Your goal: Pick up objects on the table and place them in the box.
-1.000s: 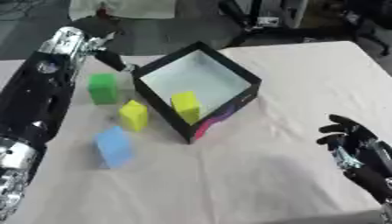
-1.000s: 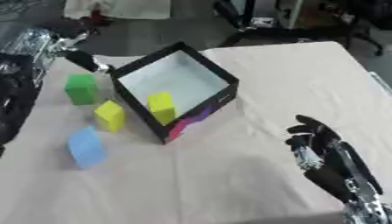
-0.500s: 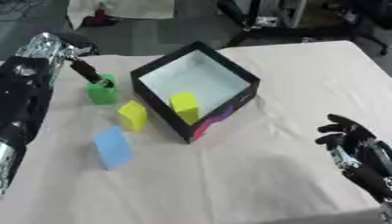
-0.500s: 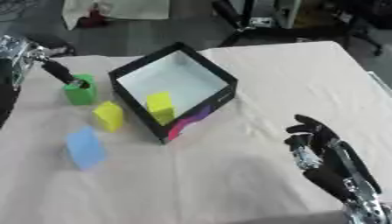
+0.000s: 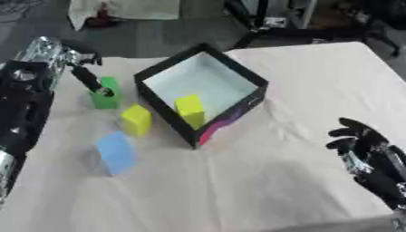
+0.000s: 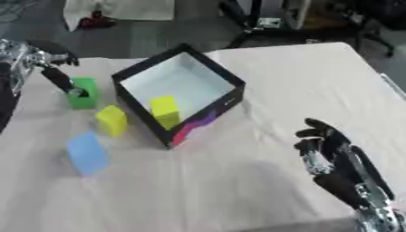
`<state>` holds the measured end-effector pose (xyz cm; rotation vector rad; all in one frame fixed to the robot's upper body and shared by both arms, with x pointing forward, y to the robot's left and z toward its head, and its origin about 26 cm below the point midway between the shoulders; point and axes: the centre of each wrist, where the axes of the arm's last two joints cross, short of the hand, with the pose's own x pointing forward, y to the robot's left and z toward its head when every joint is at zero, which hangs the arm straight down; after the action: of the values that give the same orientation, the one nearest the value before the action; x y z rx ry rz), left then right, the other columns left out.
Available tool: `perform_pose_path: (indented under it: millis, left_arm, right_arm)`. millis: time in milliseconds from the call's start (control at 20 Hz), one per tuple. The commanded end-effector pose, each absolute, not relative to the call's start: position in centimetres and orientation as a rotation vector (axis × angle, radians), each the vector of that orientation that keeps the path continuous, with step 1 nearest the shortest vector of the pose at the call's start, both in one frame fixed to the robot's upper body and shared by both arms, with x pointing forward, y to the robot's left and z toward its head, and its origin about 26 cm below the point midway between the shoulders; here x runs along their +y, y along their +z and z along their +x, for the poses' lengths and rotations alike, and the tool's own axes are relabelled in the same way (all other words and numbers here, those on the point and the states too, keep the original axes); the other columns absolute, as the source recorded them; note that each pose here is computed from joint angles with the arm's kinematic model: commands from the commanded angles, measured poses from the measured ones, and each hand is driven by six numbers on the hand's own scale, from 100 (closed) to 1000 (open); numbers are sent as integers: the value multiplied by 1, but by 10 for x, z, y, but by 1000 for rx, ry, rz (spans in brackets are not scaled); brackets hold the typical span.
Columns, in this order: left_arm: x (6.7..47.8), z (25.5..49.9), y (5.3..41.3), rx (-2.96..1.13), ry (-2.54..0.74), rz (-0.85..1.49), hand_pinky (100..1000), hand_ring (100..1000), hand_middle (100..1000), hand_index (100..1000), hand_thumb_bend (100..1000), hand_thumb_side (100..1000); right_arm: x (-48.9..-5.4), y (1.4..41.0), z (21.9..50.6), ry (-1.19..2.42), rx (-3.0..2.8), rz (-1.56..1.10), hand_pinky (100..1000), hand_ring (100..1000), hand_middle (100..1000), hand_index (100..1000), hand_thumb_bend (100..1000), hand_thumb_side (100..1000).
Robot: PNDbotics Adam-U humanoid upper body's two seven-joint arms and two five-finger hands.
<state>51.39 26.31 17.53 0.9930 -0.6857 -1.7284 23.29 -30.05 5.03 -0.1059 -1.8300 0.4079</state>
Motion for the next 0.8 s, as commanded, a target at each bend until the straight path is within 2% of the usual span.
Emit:
perform_pose_path:
  millis: [50, 200, 400, 800]
  left_arm:
    - [266, 515, 185, -718, -1700, 1028, 851, 816, 826, 907, 522, 510]
    - [266, 514, 179, -754, -1676, 1038, 843, 809, 823, 906, 473, 428]
    - [264, 513, 178, -824, -1637, 1088, 838, 803, 823, 903, 429, 370]
    - [264, 510, 151, -856, -1597, 1091, 832, 792, 812, 895, 379, 361]
  right_arm:
    - [-302, 54, 234, 418, -1840, -122, 827, 660, 693, 890, 100, 432]
    - [-302, 55, 234, 419, -1841, -120, 827, 661, 693, 890, 100, 432]
    - [-302, 55, 234, 419, -1842, -119, 827, 661, 693, 890, 100, 432]
    - [-301, 56, 236, 421, -1847, -114, 827, 661, 693, 890, 100, 433]
